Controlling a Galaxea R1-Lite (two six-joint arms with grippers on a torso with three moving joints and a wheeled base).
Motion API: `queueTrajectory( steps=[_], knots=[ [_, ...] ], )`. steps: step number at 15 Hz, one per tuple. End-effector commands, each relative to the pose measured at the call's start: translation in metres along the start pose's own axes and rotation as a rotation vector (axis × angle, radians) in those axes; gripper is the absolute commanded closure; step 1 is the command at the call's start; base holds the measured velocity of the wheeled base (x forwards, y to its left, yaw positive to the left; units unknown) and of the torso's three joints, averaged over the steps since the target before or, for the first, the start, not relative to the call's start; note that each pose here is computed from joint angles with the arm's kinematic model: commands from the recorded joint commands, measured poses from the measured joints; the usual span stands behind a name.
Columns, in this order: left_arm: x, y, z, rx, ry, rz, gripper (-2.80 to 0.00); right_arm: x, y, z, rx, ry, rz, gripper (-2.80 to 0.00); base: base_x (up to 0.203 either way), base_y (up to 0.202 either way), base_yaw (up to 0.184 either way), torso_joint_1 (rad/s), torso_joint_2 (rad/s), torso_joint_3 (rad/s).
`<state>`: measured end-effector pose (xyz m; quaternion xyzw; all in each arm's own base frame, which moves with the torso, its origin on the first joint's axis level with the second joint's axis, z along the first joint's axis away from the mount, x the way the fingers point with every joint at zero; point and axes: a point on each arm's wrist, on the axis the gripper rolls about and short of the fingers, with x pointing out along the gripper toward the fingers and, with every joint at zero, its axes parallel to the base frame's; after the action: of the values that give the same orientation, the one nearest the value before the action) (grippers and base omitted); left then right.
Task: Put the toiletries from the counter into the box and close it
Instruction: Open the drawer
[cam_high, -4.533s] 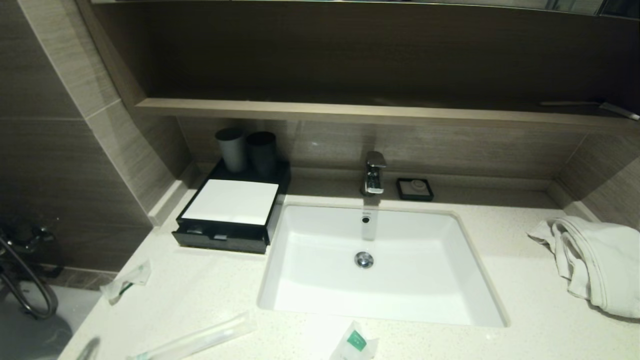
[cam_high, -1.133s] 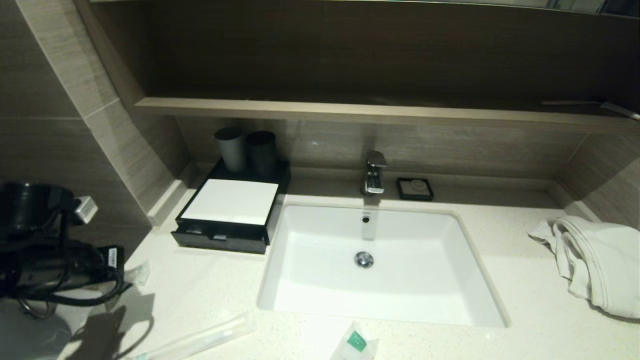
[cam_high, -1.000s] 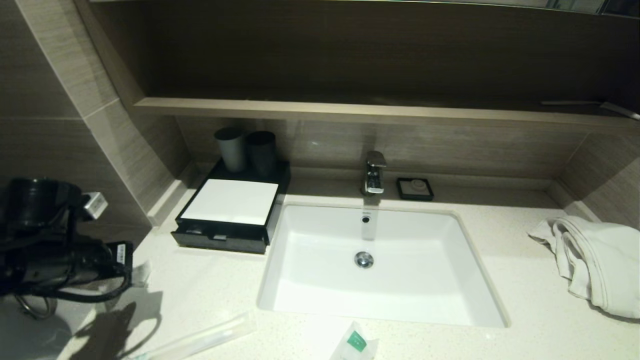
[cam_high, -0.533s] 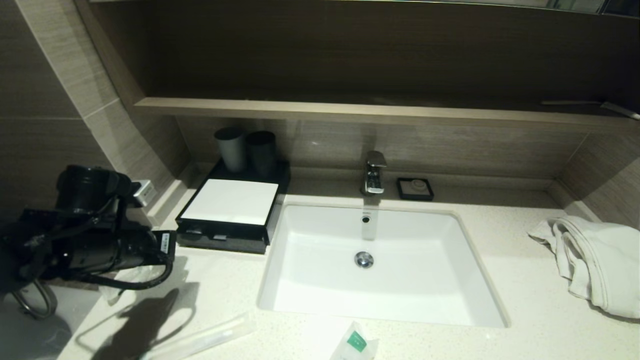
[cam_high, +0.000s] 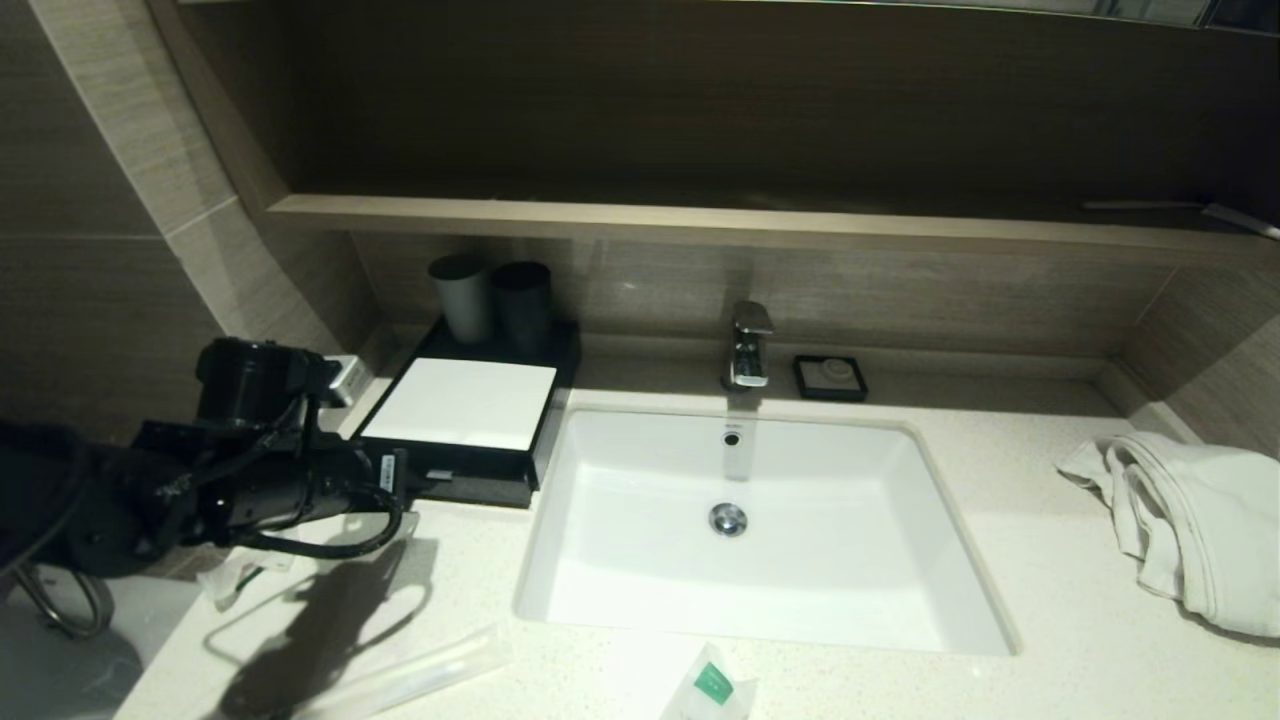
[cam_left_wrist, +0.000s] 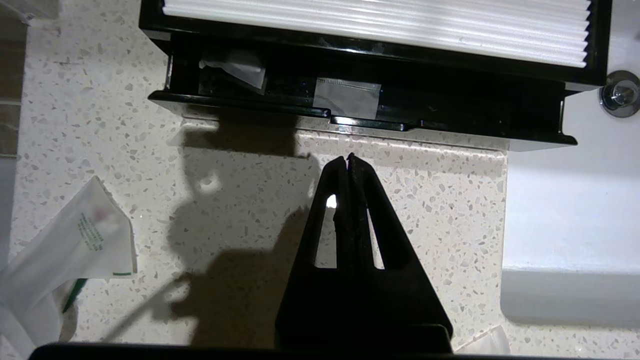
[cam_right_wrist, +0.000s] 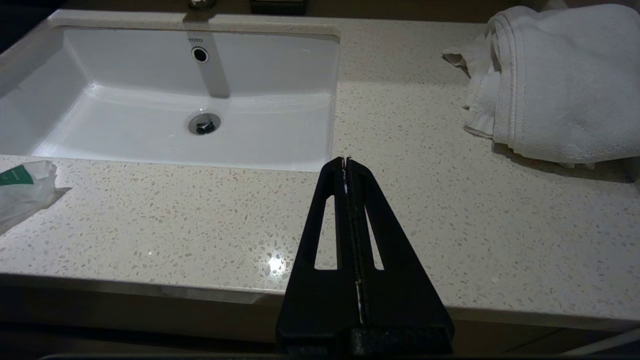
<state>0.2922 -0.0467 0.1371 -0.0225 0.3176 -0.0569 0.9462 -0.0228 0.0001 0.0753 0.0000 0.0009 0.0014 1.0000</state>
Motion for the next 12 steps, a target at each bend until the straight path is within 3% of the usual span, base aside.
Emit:
queueTrajectory(
  steps=[1,7,12],
  knots=[
    [0.0072,-0.0032,-0.0046,0.005,0.024,-0.007,0.00,0.0000,0.0000,0.0000,0.000,0.000,0.000,0.00,0.000,0.000,0.000,0.000,0.00,0.000],
    [0.0089,-0.0055,-0.0031,0.009,0.008,-0.013,0.00,0.0000,0.0000,0.0000,0.000,0.000,0.000,0.00,0.000,0.000,0.000,0.000,0.00,0.000],
    [0.0157,-0.0076,-0.0126,0.009,-0.045,0.033,0.00,0.0000,0.0000,0.0000,0.000,0.000,0.000,0.00,0.000,0.000,0.000,0.000,0.00,0.000]
  ],
)
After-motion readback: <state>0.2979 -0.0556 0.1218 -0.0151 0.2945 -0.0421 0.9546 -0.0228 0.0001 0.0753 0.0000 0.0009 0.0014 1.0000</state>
